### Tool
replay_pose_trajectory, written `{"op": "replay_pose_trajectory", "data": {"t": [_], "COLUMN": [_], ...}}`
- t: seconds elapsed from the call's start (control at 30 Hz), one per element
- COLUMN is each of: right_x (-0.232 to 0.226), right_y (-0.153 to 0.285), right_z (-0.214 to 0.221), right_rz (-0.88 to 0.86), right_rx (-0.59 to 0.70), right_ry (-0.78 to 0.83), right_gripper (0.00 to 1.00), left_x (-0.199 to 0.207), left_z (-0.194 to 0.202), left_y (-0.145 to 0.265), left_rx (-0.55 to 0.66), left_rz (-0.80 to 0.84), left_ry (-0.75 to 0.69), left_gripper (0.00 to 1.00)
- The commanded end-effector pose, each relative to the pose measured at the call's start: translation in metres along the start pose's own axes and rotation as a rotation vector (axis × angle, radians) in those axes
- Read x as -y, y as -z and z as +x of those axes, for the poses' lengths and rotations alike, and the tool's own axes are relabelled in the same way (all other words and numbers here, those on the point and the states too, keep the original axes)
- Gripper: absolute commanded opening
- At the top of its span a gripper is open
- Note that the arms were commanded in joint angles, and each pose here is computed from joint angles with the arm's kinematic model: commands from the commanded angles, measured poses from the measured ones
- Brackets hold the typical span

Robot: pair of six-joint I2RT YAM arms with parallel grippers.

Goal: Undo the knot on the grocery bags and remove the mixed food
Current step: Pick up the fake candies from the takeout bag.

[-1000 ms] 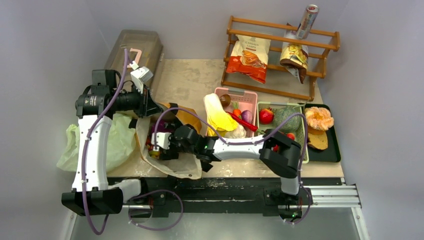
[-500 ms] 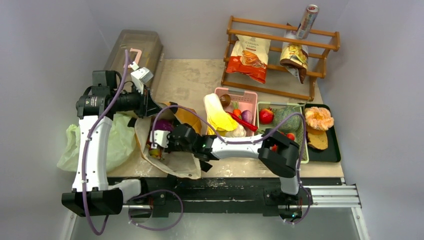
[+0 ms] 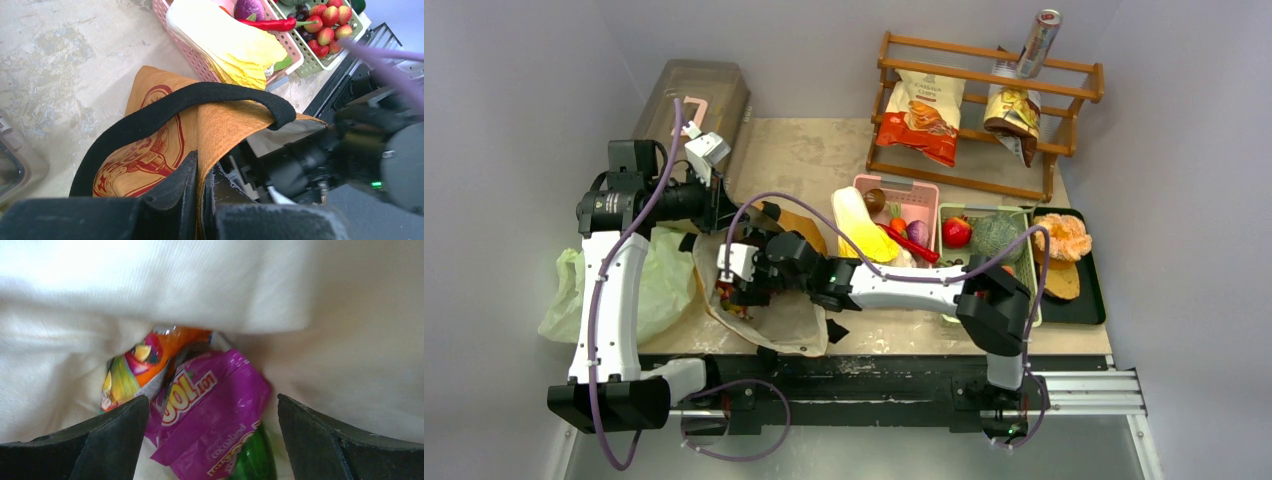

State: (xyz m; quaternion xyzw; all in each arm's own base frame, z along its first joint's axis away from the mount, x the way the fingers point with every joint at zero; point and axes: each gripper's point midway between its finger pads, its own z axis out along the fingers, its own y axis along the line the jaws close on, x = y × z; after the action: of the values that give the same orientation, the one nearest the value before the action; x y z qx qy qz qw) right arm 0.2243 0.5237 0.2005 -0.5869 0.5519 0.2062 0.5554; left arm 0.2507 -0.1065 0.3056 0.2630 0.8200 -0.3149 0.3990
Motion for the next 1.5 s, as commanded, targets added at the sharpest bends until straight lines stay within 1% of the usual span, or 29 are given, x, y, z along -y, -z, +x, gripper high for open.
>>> {"op": "replay_pose_trajectory", "data": {"t": [0.0,0.23,0.37,0.47,0.53,0.67,0.73,0.83,0.87,1.03,1.23,1.47], "right_x": [-0.013,-0.028,-0.036,-0.041,-0.042,-0.042,-0.04,-0.031,-0.026,-0.009,0.01,0.02], "right_y": [-0.011,-0.03,-0.036,-0.04,-0.042,-0.044,-0.042,-0.038,-0.036,-0.027,-0.01,0.014], "right_z": [0.034,0.071,0.1,0.118,0.126,0.137,0.139,0.133,0.128,0.099,0.048,-0.011], "right_rz": [-0.024,-0.06,-0.076,-0.065,-0.062,-0.039,-0.024,0.006,0.017,0.052,0.068,0.03], "right_rx": [-0.078,-0.192,-0.259,-0.289,-0.3,-0.326,-0.337,-0.322,-0.313,-0.244,-0.093,0.053], "right_ry": [0.014,0.029,0.019,0.01,0.011,0.004,0.008,0.025,0.027,0.016,-0.05,-0.103], "right_gripper": [0.98,0.99,0.99,0.93,0.82,0.53,0.42,0.06,0.0,0.0,0.0,0.0], "left_x": [0.005,0.006,0.005,0.004,0.004,0.004,0.004,0.004,0.004,0.001,-0.003,-0.014], "left_z": [-0.007,-0.004,-0.004,-0.003,-0.001,0.0,0.001,0.002,0.003,0.005,0.006,0.007], "left_y": [0.002,0.0,-0.001,-0.002,-0.002,-0.003,-0.002,-0.002,-0.003,-0.004,-0.005,-0.007], "left_rx": [0.037,0.032,0.032,0.027,0.024,0.02,0.018,0.014,0.012,0.007,0.005,-0.011], "left_rz": [0.019,0.036,0.037,0.042,0.044,0.044,0.043,0.041,0.041,0.031,0.017,-0.027], "left_ry": [-0.023,-0.021,-0.022,-0.017,-0.016,-0.015,-0.016,-0.015,-0.015,-0.012,-0.002,0.014], "left_gripper": [0.0,0.0,0.0,0.0,0.0,0.0,0.0,0.0,0.0,0.0,0.0,0.0]}}
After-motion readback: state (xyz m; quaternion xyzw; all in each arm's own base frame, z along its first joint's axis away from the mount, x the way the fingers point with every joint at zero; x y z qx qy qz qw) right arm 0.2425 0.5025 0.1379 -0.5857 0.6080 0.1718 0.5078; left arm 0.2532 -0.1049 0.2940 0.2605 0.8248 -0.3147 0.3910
